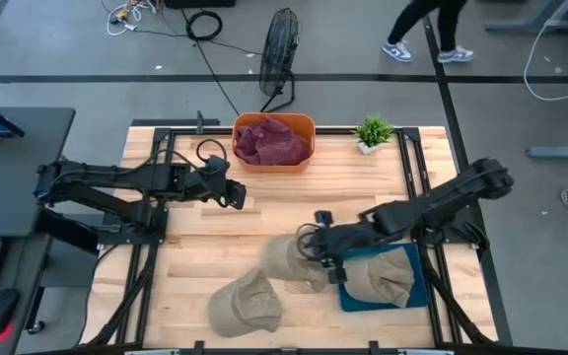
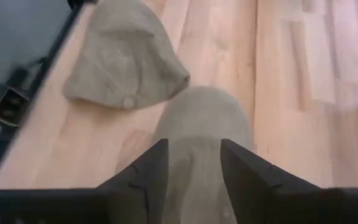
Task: Pick & Place hat
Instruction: Put the top brown cap into the blue bin
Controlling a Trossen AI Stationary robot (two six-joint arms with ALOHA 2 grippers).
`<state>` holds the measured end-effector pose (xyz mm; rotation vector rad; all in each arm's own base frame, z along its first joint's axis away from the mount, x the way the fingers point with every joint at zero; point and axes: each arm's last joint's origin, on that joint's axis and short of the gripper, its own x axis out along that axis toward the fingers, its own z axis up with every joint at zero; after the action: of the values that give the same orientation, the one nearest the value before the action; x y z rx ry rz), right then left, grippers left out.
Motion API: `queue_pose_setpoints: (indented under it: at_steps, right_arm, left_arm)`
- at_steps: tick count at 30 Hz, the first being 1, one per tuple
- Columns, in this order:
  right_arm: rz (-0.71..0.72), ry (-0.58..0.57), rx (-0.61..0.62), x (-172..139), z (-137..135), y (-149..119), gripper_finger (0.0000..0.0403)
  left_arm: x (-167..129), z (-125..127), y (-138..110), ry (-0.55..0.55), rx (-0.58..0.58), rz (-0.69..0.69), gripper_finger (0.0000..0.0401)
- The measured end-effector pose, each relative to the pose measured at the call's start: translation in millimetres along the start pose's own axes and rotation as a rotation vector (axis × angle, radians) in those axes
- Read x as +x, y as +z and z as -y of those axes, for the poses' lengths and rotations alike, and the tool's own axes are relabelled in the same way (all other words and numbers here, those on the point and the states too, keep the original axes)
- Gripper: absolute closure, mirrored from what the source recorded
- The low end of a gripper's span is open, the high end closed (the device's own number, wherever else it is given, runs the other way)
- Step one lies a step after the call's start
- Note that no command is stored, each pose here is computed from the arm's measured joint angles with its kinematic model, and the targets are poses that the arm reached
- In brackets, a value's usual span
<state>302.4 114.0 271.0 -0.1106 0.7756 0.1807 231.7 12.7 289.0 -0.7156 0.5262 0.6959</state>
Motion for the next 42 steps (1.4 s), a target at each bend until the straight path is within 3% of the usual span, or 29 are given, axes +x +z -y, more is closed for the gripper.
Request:
queue_pose_setpoints:
  at_steps: [8, 14, 18, 21, 26, 28, 36, 42]
  right_arm:
    - [-0.169, -0.138, 0.135, 72, 22, -24, 0.0252]
    - [-0.268, -0.121, 0.231, 105, 30, -43, 0.0252]
    - [-0.294, -0.105, 0.229, 119, 28, -50, 0.0255]
    - [-0.307, -0.104, 0.228, 125, 28, -54, 0.0277]
    - [-0.312, -0.096, 0.229, 127, 27, -55, 0.0375]
    - [-0.308, -0.092, 0.230, 125, 27, -54, 0.0393]
    - [-0.285, -0.009, 0.263, 117, 23, -37, 0.0394]
    - [-0.229, 0.015, 0.194, 105, 19, -7, 0.0367]
  left_arm:
    - [0, 1, 1, -0.007, 0.015, 0.006, 0.0300]
    - [0, 1, 1, -0.011, 0.020, 0.009, 0.0300]
    - [0, 2, 1, -0.016, 0.054, 0.013, 0.0300]
    - [0, 2, 1, -0.017, 0.061, 0.015, 0.0300]
    - [0, 2, 1, -0.017, 0.062, 0.014, 0.0300]
    - [0, 2, 1, -0.017, 0.063, 0.014, 0.0300]
    - [0, 2, 1, -0.024, 0.065, 0.006, 0.0300]
    - [0, 2, 0, -0.038, 0.066, -0.015, 0.0300]
